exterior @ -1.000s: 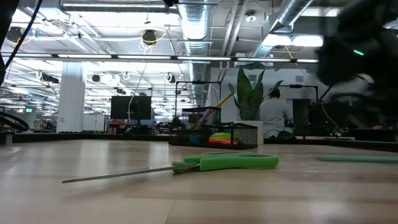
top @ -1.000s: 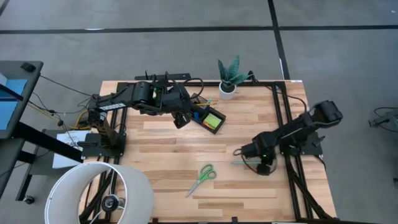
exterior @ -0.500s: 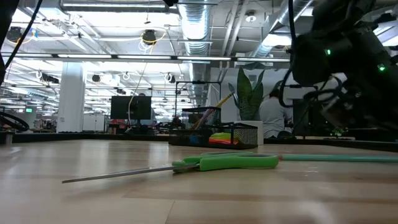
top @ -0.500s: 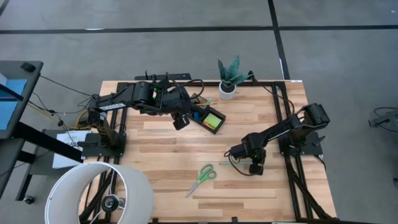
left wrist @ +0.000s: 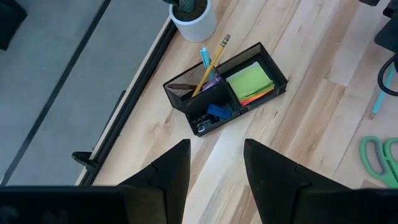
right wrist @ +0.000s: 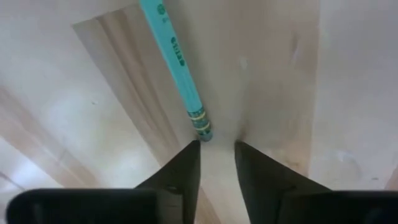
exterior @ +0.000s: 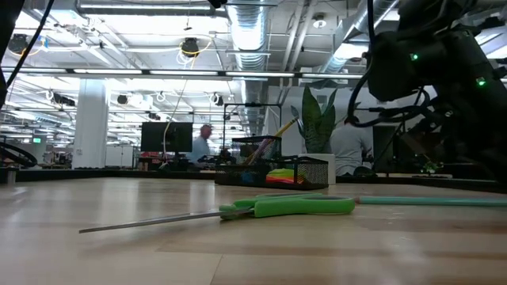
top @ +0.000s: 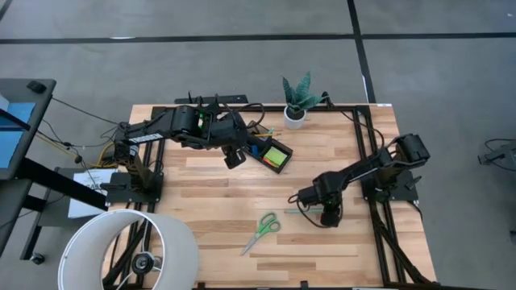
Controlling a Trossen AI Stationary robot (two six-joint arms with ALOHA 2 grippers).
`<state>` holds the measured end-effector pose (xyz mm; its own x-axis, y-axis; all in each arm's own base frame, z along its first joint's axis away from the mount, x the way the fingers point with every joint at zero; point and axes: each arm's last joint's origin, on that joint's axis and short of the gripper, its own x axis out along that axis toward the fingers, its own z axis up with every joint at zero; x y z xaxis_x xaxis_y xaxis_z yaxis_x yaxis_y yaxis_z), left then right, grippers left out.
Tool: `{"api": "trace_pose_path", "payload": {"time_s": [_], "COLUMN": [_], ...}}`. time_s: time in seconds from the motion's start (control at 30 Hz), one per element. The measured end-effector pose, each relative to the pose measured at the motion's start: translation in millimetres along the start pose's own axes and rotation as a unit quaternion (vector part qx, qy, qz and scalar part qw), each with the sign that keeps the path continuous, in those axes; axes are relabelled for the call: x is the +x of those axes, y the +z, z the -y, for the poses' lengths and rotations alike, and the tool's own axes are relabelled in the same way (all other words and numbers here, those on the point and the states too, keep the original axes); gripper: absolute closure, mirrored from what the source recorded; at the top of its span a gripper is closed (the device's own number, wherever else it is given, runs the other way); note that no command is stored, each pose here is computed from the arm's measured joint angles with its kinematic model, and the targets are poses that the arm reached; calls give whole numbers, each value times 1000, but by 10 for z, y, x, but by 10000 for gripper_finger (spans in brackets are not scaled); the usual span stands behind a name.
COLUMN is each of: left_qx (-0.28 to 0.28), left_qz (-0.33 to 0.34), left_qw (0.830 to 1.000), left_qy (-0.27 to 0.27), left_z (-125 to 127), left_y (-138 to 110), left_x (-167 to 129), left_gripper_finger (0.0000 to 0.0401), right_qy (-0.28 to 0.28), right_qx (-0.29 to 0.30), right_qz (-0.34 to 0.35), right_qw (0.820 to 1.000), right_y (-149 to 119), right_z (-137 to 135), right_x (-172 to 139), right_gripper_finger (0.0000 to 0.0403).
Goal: Pick and place office supplies into organizer
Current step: Put the light blue pencil into the black desk organizer
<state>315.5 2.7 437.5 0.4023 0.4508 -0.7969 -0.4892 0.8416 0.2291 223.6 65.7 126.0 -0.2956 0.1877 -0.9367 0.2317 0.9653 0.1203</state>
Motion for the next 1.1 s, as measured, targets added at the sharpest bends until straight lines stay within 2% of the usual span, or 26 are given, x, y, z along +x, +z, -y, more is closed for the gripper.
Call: {"api": "trace_pose_path", "payload": {"time_s": [0.13,0.27,0.6,0.73,0.93,1.1], "left_qx": [-2,-5,-21,-34,-95,-103], "left_qz": [0,0,-1,-3,-17,-24], "left_qw": [1000,1000,1000,999,992,977], "left_qy": [0,-1,-1,-8,-80,-188], "left_z": [0,0,0,4,143,569], "left_y": [0,0,0,-1,24,-20], "left_x": [0,0,0,0,133,558], "left_gripper_finger": [257,257,257,257,257,257], "right_qy": [1,-12,-24,-25,-26,-32], "right_qx": [-10,-23,-38,-40,-47,-57], "right_qz": [5,21,36,38,45,47], "right_qw": [1000,999,998,998,998,997], "right_y": [-6,-13,6,11,9,-10], "right_z": [-41,-84,-84,-85,-111,-152], "right_x": [8,20,14,15,25,38], "right_gripper_finger": [287,284,336,343,344,344]}}
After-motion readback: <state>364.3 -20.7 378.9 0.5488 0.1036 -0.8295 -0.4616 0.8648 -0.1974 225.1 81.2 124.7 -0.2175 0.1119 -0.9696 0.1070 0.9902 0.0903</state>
